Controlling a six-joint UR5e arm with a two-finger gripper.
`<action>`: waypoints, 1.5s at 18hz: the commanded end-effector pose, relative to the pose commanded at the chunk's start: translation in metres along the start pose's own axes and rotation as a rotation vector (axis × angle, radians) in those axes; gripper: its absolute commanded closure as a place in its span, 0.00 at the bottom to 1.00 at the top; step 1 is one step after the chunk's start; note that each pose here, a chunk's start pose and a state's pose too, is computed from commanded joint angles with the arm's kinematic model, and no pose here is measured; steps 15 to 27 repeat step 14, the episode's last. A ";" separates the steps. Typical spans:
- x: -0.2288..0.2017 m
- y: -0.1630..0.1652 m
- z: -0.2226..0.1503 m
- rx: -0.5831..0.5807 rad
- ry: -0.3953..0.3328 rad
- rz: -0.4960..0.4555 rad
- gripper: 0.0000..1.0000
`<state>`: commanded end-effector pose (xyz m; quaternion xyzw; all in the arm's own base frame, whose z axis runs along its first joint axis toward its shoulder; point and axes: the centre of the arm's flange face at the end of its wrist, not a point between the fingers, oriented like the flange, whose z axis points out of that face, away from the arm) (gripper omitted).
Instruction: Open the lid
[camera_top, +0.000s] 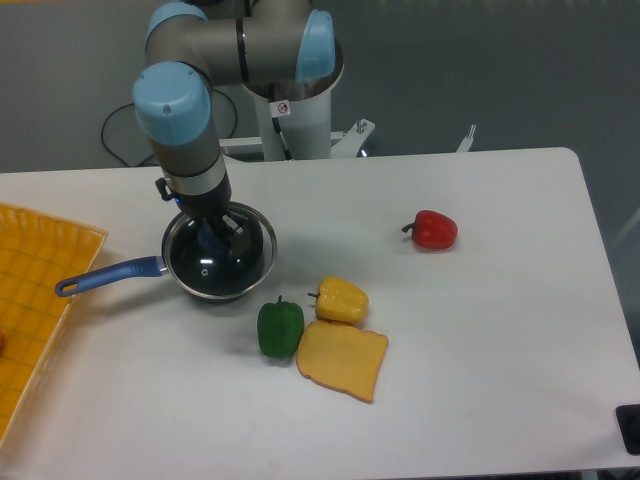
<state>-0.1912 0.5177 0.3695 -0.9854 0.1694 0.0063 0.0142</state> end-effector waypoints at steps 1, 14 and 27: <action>0.001 0.002 -0.001 -0.010 0.011 0.011 0.54; -0.004 0.011 -0.014 -0.008 0.013 0.029 0.56; -0.004 0.011 -0.014 -0.008 0.013 0.029 0.56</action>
